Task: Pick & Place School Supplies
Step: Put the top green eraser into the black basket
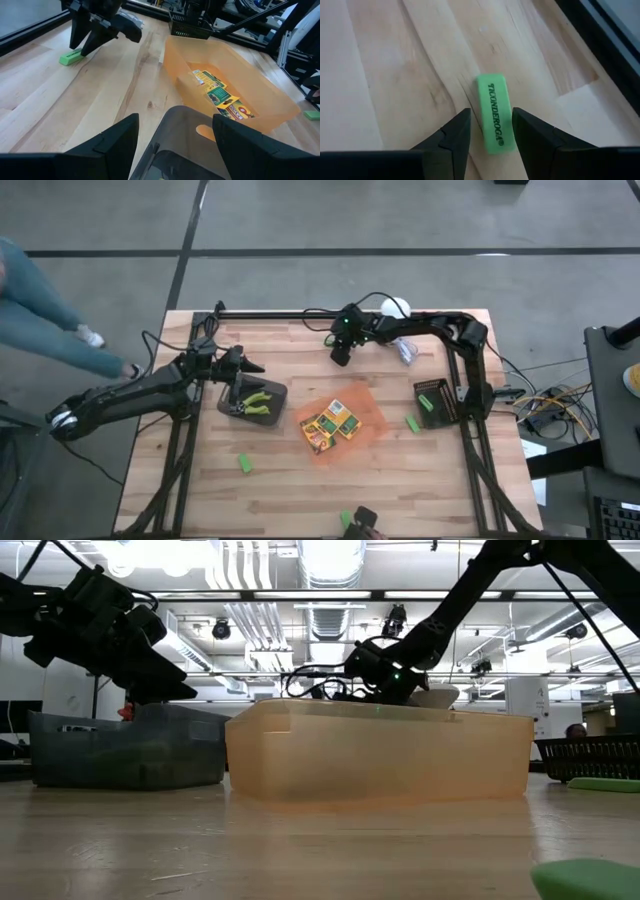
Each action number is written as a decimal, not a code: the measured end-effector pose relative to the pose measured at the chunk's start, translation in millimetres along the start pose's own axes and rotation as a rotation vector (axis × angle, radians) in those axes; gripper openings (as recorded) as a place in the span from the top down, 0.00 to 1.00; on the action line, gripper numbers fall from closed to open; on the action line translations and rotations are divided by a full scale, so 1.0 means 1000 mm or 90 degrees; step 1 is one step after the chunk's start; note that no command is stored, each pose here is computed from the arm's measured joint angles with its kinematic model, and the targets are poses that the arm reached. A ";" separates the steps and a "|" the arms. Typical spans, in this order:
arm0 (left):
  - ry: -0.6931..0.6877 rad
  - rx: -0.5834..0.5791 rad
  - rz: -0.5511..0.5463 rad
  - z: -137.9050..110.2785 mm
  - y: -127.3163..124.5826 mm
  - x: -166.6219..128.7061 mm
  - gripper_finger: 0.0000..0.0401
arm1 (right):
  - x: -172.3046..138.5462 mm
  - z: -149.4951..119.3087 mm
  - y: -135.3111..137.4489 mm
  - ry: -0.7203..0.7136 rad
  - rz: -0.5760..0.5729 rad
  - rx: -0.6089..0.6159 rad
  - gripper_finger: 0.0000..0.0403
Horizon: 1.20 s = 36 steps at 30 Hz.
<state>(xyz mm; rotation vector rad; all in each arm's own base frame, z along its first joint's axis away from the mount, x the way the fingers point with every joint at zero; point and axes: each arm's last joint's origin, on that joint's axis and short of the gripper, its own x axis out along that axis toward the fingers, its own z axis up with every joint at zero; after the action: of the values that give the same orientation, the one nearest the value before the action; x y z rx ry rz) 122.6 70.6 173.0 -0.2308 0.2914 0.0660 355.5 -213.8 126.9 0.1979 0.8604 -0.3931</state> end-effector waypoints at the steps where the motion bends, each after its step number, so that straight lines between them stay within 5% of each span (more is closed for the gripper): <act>1: 0.000 0.000 0.000 0.000 0.000 0.000 0.35 | 0.001 0.000 0.000 0.001 0.000 0.000 0.64; 14: 0.000 0.000 0.000 0.000 0.000 0.000 0.35 | 0.011 0.010 -0.002 0.089 0.009 -0.043 0.69; 36: 0.000 0.000 0.000 0.000 0.000 0.000 0.35 | 0.011 0.011 -0.002 0.094 0.007 -0.045 0.81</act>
<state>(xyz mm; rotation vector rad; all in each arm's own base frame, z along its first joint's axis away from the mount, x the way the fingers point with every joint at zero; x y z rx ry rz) 122.7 70.6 172.9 -0.2312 0.2919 0.0661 368.3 -222.1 125.5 0.1676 1.0159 -0.3409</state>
